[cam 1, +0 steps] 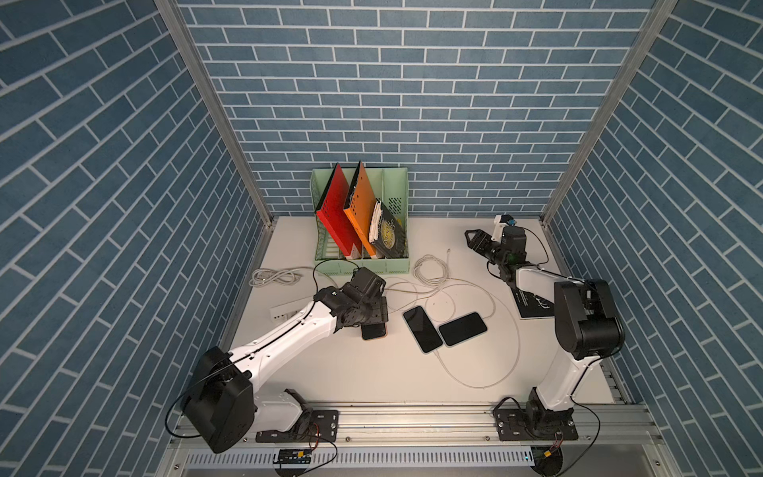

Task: Unplug the charging cable from the phone
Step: Place the phone at the center of the board.

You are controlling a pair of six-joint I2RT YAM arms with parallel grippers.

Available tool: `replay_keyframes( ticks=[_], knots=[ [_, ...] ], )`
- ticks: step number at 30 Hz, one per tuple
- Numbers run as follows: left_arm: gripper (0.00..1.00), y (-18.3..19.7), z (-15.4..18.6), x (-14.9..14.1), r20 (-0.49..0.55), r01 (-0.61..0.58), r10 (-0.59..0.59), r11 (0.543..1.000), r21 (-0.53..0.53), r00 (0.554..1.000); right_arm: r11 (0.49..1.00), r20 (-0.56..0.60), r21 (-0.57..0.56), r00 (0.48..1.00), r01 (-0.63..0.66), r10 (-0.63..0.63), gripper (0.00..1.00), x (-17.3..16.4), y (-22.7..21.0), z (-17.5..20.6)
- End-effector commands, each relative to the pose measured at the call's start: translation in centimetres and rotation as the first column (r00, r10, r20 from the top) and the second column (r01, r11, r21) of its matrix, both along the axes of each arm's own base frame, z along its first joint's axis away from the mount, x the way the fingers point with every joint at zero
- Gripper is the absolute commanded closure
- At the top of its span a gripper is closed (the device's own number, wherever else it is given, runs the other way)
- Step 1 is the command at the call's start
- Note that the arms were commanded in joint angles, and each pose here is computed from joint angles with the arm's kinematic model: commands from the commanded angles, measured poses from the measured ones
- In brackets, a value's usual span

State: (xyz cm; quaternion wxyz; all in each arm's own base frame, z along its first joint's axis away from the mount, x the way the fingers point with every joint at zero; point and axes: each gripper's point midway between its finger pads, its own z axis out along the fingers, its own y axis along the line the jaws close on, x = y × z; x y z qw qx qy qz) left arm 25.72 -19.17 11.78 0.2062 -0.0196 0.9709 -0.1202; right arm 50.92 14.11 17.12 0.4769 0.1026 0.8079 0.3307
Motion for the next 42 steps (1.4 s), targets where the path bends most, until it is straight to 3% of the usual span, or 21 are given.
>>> replay_keyframes(
  ticks=[1,8,15,16,17,29,31,35,38,39,42],
  knots=[
    [0.72,-1.0,-1.5,-1.5,-0.043,0.095,-0.094,0.995,0.027,0.995,0.998,-0.027,-0.046,0.999,-0.034,0.032,0.28,-2.4,0.0,0.5],
    [0.72,-0.7,-5.9,-4.1,-0.159,0.150,-0.132,0.983,0.106,0.978,0.995,-0.070,-0.084,0.996,-0.063,0.057,0.29,-6.7,-0.1,-0.2],
    [0.70,-0.7,-8.4,-4.6,-0.205,0.146,-0.118,0.981,0.130,0.972,0.983,-0.131,-0.134,0.985,-0.126,0.108,0.27,-10.1,1.0,-1.5],
    [0.70,-0.8,-8.6,-4.5,-0.209,0.143,-0.115,0.981,0.127,0.971,0.980,-0.141,-0.142,0.983,-0.137,0.117,0.06,-10.5,1.2,-1.7],
    [0.70,-0.8,-8.9,-4.6,-0.219,0.140,-0.110,0.982,0.129,0.969,0.978,-0.148,-0.150,0.981,-0.144,0.122,0.01,-10.8,1.4,-1.9],
    [0.68,-0.4,-10.3,-6.2,-0.284,0.125,-0.086,0.985,0.122,0.955,0.971,-0.169,-0.160,0.974,-0.176,0.149,0.00,-13.2,2.5,-2.9],
    [0.61,-0.6,-10.6,-6.0,-0.287,0.123,-0.084,0.985,0.121,0.954,0.969,-0.171,-0.161,0.973,-0.186,0.158,0.01,-13.2,2.9,-2.8],
    [0.29,-0.9,-10.5,-5.0,-0.266,0.108,-0.069,0.985,0.134,0.962,0.964,-0.191,-0.171,0.967,-0.204,0.171,0.01,-13.3,3.5,-2.9],
    [0.15,-1.3,-10.4,-4.5,-0.253,0.095,-0.059,0.987,0.129,0.966,0.955,-0.216,-0.183,0.957,-0.235,0.195,0.01,-13.6,4.1,-3.3],
    [0.04,-1.5,-10.3,-4.4,-0.251,0.090,-0.057,0.988,0.122,0.966,0.951,-0.227,-0.187,0.953,-0.246,0.201,0.01,-13.8,4.3,-3.5],
    [0.00,-1.9,-10.1,-4.2,-0.250,0.089,-0.060,0.990,0.105,0.966,0.942,-0.254,-0.198,0.943,-0.270,0.217,0.00,-14.5,4.8,-4.0]
  ],
)
